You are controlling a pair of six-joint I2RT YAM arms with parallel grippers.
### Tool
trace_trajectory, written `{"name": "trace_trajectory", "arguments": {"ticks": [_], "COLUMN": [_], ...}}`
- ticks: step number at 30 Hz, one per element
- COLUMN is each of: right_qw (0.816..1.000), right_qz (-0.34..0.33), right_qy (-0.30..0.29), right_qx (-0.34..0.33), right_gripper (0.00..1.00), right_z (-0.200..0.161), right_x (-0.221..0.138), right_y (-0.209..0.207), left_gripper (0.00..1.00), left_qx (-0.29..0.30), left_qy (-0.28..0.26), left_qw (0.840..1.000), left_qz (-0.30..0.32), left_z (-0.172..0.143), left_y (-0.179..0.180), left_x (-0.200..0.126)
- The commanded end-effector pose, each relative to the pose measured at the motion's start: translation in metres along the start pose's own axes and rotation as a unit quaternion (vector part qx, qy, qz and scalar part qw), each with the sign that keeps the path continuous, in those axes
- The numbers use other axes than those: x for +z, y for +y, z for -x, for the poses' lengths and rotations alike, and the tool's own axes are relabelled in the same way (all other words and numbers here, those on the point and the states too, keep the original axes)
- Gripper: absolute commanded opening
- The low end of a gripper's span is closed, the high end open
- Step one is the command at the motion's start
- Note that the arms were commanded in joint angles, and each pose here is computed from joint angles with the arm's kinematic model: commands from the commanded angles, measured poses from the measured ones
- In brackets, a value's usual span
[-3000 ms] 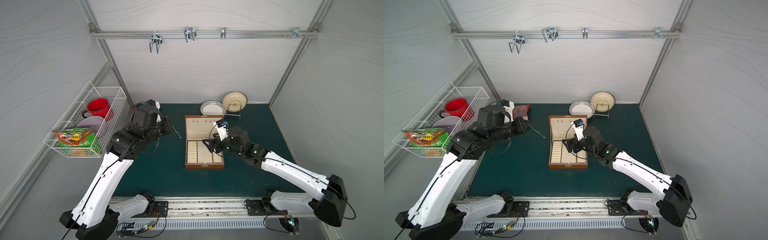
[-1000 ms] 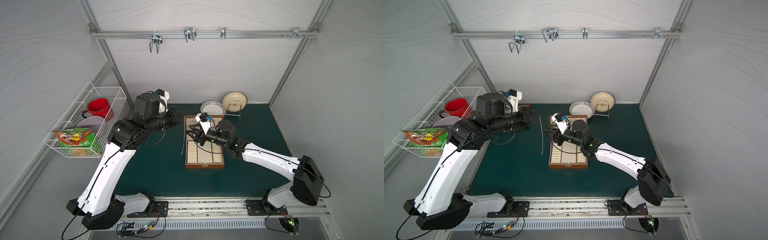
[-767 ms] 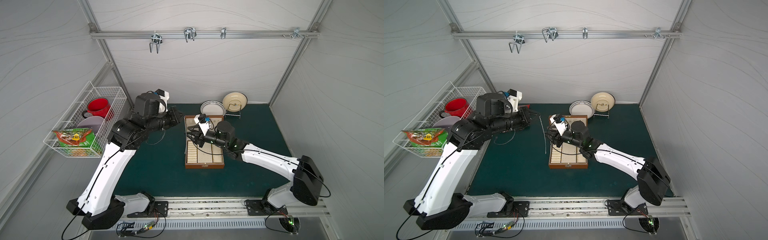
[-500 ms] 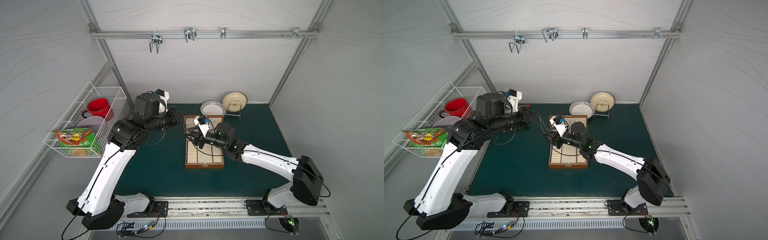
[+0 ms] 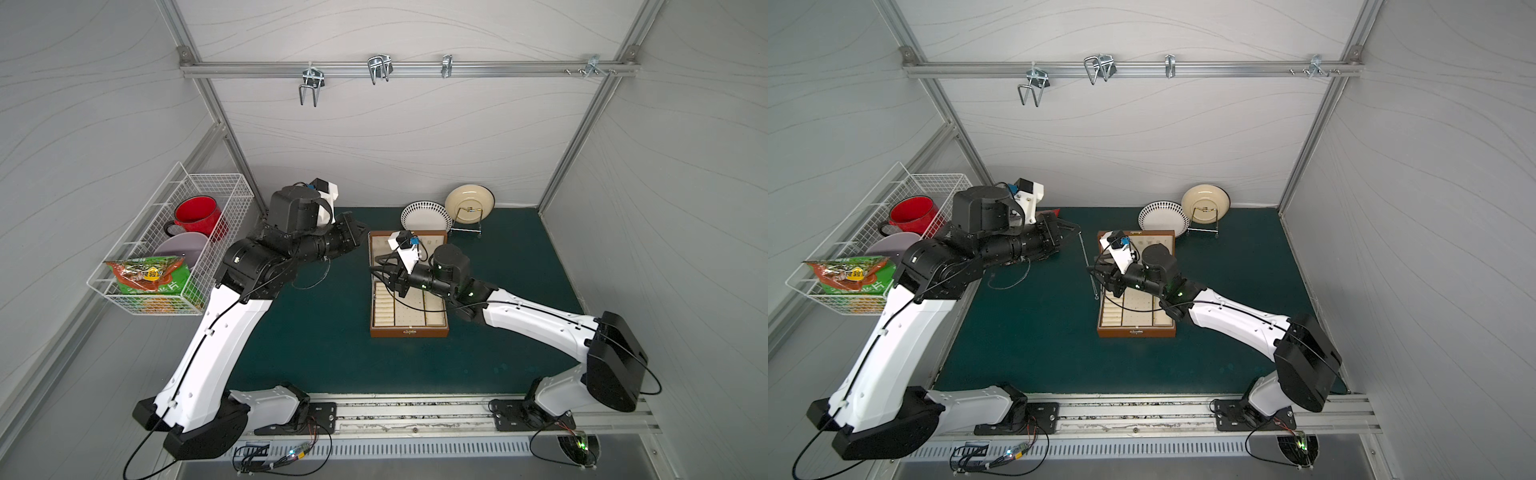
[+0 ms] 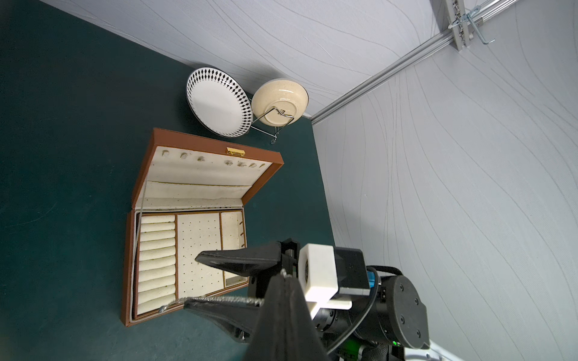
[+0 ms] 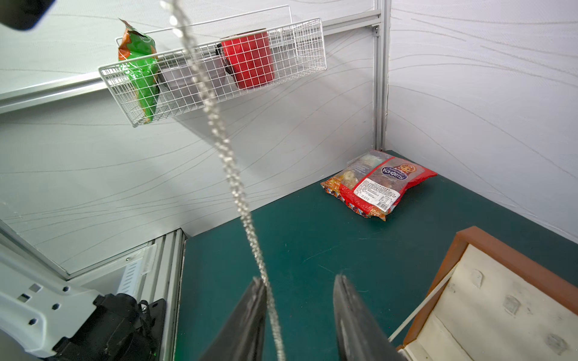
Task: Put jewelry chain into jewelry box
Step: Pick up the necklace from the center of the board.
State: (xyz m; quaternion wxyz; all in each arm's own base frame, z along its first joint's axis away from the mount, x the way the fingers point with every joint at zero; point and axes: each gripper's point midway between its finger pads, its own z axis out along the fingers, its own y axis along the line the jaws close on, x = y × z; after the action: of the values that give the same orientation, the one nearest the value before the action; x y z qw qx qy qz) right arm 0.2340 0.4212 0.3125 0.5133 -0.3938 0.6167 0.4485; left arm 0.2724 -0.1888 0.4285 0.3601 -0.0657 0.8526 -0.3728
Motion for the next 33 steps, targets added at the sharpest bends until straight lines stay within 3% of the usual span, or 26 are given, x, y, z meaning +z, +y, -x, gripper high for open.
{"name": "trace_trajectory", "arguments": {"ticks": [1,22,33], "right_qw": [0.999,1.0,0.999], "right_qz": [0.029,0.016,0.017], "right_qy": [-0.018,-0.016,-0.021], "right_qx": [-0.005,-0.022,-0.025], "right_gripper": [0.38,0.27,0.27], "right_z": [0.014,0.013,0.016], "right_x": [-0.001,0.005,0.006], "right_y": [0.018,0.014,0.013], "left_gripper": [0.0,0.0,0.0], "left_qx": [0.013,0.012,0.012], "left_qy": [-0.038,-0.036,-0.034], "left_qw": [0.998,0.998,0.998], "left_qz": [-0.045,-0.049,-0.048], "left_z": [0.017,0.017,0.016], "left_y": [-0.025,-0.027,-0.026], "left_x": [-0.016,-0.015,-0.013]}}
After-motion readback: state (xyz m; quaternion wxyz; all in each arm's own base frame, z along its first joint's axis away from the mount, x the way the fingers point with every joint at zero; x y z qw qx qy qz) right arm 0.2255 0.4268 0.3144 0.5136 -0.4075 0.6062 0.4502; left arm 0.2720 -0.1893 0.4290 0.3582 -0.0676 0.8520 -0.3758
